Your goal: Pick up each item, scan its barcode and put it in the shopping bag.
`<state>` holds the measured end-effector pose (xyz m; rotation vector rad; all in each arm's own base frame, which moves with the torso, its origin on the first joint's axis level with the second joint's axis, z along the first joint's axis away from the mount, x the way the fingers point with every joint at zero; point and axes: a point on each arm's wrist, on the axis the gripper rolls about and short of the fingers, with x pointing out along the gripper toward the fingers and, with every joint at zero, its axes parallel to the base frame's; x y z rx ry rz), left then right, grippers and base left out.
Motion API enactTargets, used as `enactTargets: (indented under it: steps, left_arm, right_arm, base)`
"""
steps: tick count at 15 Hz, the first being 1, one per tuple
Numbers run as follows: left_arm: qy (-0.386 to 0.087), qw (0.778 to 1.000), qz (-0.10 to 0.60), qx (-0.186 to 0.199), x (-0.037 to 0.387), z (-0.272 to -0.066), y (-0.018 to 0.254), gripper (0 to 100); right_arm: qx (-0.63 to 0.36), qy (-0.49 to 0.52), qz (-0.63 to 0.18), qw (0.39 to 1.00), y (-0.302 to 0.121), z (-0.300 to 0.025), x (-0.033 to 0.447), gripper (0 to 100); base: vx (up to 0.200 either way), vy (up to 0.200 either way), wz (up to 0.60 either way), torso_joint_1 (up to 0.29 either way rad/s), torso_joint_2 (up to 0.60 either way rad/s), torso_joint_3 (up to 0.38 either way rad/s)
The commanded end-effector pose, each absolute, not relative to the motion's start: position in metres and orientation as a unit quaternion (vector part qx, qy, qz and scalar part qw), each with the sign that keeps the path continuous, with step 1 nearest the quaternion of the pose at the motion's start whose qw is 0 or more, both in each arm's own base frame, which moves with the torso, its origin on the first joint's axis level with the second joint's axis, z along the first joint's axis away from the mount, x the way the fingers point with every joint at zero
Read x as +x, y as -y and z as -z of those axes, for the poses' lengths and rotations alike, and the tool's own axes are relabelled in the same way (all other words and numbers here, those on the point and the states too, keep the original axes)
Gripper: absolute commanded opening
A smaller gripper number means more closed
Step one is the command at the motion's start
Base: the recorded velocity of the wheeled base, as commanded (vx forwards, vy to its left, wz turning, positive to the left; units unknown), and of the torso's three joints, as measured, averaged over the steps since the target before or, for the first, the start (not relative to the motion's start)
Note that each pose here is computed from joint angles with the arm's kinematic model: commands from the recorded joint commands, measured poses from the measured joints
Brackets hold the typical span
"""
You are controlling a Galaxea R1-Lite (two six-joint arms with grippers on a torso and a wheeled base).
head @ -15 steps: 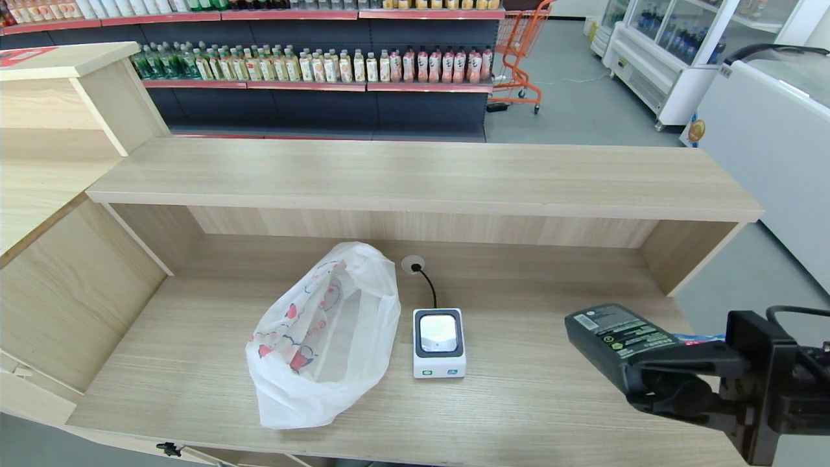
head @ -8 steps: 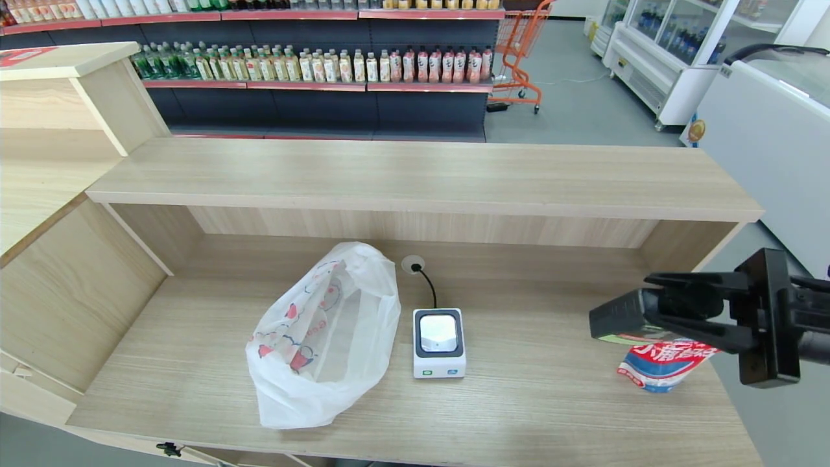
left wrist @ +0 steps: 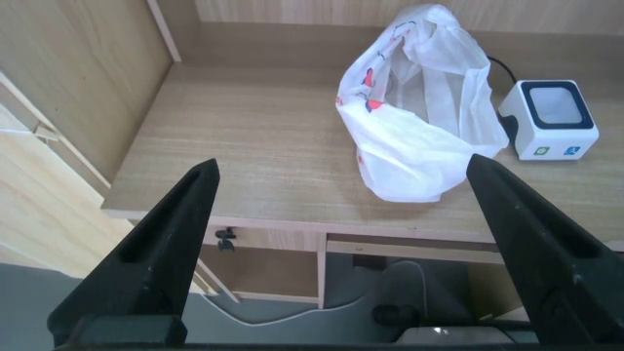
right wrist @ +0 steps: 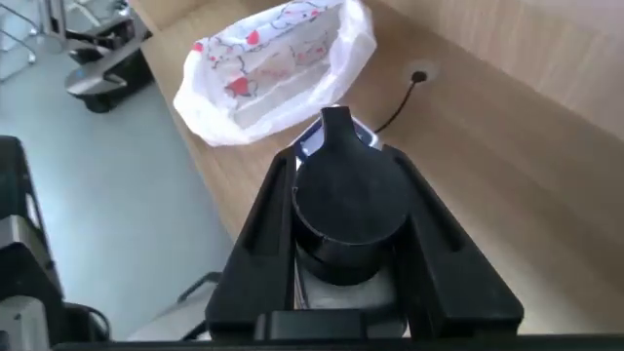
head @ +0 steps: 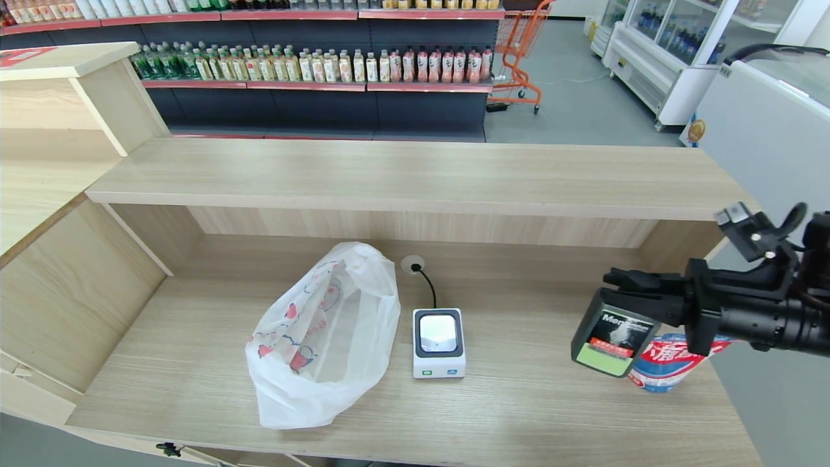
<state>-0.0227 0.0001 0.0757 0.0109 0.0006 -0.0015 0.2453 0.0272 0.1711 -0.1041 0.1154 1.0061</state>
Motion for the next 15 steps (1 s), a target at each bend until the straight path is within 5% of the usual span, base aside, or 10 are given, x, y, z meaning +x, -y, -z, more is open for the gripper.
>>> enactTargets:
  steps: [1, 15]
  left_arm:
    - [0.000, 1.000, 0.001, 0.005, -0.023, -0.076, 0.000, 100]
    - [0.000, 1.000, 0.001, 0.005, -0.023, -0.076, 0.000, 100]
  right_arm:
    - [0.004, -0.118, -0.524, 0.844, -0.068, -0.147, 0.282, 0]
    - [0.038, -0.177, -0.537, 0.824, -0.186, -0.084, 0.379, 0]
  base:
    - [0.000, 0.000, 0.00, 0.000, 0.00, 0.000]
    - [0.000, 0.000, 0.00, 0.000, 0.00, 0.000]
